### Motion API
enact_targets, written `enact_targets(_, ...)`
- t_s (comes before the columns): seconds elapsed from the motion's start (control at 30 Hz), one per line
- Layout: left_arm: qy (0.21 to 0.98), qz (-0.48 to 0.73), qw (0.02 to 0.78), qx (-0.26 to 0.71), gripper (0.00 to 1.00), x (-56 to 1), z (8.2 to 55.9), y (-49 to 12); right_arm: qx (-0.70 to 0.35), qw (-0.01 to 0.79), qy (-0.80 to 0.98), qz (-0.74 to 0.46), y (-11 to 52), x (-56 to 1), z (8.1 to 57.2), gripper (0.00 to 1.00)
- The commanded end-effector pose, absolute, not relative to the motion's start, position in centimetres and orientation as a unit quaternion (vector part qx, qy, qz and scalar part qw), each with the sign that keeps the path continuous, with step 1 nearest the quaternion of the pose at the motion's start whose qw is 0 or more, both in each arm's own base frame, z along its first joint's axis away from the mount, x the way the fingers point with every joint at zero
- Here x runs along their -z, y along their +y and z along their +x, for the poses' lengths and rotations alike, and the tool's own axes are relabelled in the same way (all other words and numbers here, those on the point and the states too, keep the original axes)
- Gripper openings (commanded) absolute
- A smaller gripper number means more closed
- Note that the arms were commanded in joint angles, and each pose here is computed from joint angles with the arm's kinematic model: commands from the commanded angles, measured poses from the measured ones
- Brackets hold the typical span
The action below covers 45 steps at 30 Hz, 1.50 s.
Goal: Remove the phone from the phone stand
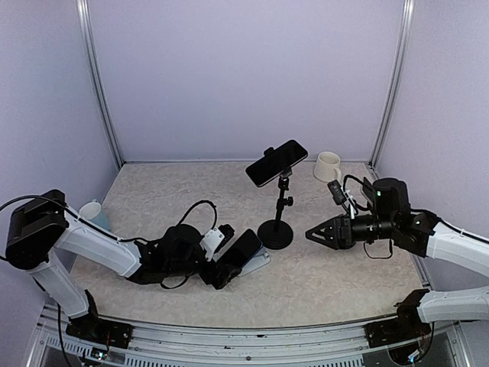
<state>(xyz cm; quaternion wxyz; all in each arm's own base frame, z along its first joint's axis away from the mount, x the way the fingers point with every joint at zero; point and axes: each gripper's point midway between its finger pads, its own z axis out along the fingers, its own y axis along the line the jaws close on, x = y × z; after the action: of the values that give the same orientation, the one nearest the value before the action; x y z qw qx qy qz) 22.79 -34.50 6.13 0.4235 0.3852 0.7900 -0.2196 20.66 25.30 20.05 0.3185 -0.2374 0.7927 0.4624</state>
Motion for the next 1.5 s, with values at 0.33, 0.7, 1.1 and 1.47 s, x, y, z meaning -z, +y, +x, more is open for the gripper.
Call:
enact_targets(0.33,0.776,0.390,0.423,0.257,0.89,-6.9,24.1,-37.5,-0.469,0.311,0.797,-0.219,25.9,-18.4,20.2,0.78)
enact_targets(0.7,0.770,0.394,0.434,0.252,0.72,-7.8,23.8,-37.3,-0.465,0.308,0.800,-0.218,25.9,-17.9,20.3,0.78)
enact_targets(1.1,0.757,0.380,0.463,0.263,0.67,-10.4,23.9,-37.1,-0.465,0.306,0.801,-0.221,25.9,-17.6,20.2,0.78)
enact_targets(1.47,0.770,0.323,0.470,0.285,0.64,-13.0,25.5,-35.2,-0.464,0.309,0.799,-0.224,25.9,-17.8,20.1,0.78)
